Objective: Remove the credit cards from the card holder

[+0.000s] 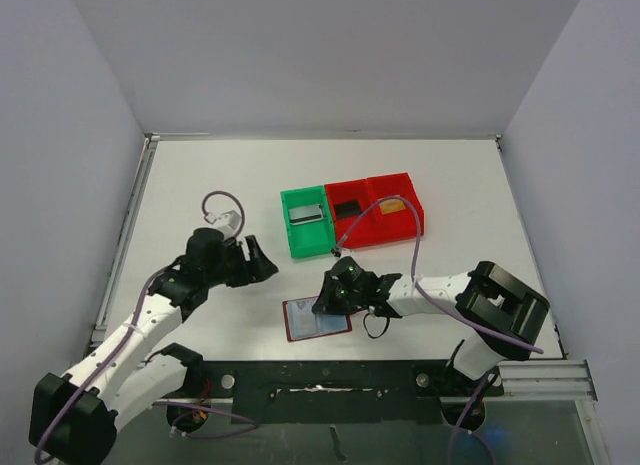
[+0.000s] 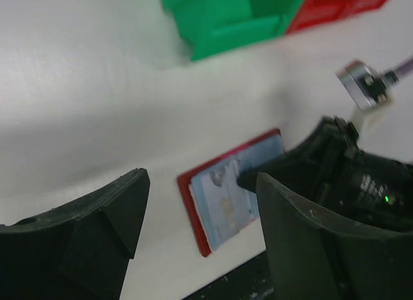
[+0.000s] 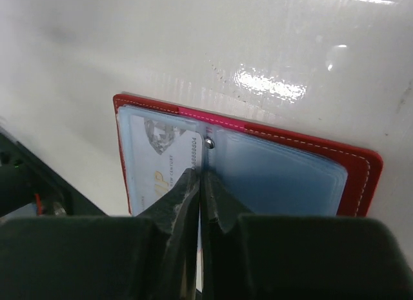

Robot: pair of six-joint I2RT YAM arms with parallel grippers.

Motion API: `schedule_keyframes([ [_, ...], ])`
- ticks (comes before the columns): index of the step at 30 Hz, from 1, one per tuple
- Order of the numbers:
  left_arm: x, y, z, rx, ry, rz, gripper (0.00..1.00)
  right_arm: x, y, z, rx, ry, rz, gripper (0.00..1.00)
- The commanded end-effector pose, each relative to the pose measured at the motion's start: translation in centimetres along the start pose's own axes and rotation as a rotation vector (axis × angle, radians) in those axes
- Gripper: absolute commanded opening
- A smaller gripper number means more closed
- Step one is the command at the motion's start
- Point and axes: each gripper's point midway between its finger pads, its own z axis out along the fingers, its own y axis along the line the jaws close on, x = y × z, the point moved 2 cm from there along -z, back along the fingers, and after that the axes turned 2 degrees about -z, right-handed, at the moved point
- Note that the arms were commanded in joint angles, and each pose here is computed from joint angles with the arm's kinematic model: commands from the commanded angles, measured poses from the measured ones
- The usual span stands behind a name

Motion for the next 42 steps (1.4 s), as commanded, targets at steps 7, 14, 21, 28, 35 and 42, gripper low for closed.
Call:
schedule_keyframes([
  [7, 8.4, -6.8, 2.5, 0.149, 0.187, 0.038, 0.48, -0.1, 0.0, 0.0, -0.187, -0.005, 0.128, 0.09],
  [14, 11.5, -4.9, 4.4, 0.090, 0.259, 0.006, 0.38, -0.1, -0.2, 0.0, -0.194, -0.004, 0.144, 0.20],
  [21, 12.9, -2.6, 5.2, -0.044, 0.260, 0.027, 0.26, 0.0, -0.4, -0.1, -0.196, -0.001, 0.158, 0.24],
  [28, 13.3, -2.6, 5.5, -0.054, 0.258, 0.031, 0.21, -0.1, 0.0, -0.3, -0.269, 0.000, 0.174, 0.19],
  [35, 13.9, -1.8, 6.4, -0.098, 0.287, 0.047, 0.13, -0.4, 1.0, -0.9, -0.414, -0.007, 0.198, 0.03],
  [42, 13.8, -1.2, 6.2, -0.121, 0.278, 0.055, 0.08, -0.6, 0.5, -1.5, -0.428, -0.016, 0.206, 0.16],
])
